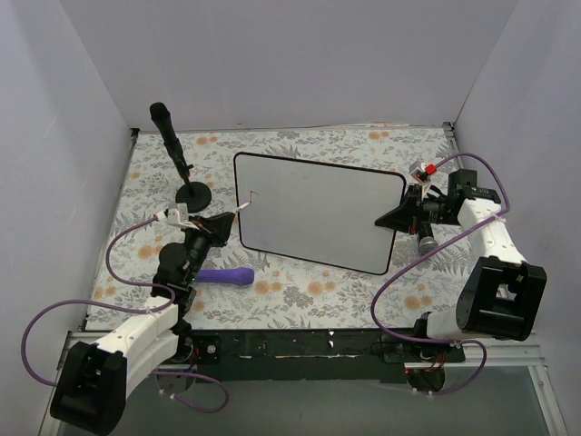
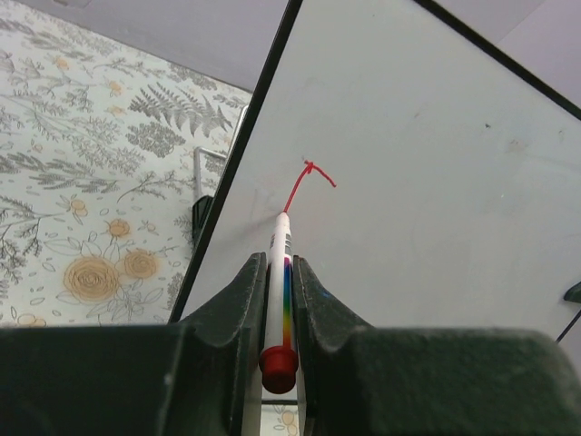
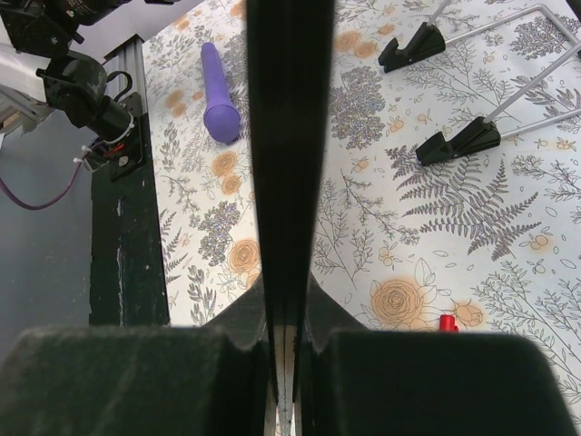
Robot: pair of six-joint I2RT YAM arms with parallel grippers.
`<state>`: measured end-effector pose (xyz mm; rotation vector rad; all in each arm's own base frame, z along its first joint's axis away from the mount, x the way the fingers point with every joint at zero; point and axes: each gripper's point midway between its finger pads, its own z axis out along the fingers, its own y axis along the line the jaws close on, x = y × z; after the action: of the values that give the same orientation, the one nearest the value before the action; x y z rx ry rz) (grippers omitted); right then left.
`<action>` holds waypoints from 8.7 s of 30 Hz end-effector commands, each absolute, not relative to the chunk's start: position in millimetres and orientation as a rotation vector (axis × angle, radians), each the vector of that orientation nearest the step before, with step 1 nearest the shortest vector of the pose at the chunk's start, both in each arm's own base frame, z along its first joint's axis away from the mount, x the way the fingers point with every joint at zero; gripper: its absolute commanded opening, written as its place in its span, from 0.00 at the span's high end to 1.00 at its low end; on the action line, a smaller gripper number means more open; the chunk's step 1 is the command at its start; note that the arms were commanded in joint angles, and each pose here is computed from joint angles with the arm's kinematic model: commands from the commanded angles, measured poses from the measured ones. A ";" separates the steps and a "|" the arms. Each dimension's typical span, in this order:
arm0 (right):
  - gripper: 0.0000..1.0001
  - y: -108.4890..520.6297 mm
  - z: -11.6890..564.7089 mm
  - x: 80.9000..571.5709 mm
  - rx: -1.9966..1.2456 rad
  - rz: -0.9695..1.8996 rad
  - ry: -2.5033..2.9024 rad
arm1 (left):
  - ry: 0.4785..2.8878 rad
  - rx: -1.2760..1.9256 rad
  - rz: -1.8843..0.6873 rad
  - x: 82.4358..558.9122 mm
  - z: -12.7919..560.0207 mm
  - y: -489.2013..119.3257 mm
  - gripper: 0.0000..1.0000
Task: Write a sentence on the whiteboard
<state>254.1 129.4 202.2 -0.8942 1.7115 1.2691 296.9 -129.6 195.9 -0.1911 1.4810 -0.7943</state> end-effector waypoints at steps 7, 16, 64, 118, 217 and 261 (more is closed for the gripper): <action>0.99 127.5 202.0 257.4 -0.949 1.203 1.702 | 1.621 -0.260 -0.791 282.4 158.9 -124.9 1.00; 0.99 127.4 202.1 257.1 -0.949 1.201 1.704 | 1.480 -0.176 -0.888 280.9 208.4 -137.6 1.00; 0.99 127.3 202.6 257.5 -0.948 1.202 1.705 | 1.502 -0.126 -0.898 294.8 213.1 -149.0 1.00; 0.99 127.4 201.1 258.1 -0.947 1.203 1.703 | 1.580 -0.110 -0.984 262.6 213.9 -156.0 1.00; 0.99 127.2 201.9 257.6 -0.951 1.199 1.704 | 1.672 -0.057 -0.848 294.5 206.4 -165.7 1.00; 0.99 127.3 203.1 257.4 -0.955 1.195 1.698 | 1.757 -0.042 -0.905 292.0 190.5 -177.4 1.00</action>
<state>253.2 128.6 201.2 -0.8829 1.7295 1.2740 290.5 -176.2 192.0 -0.0514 1.7396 -0.9091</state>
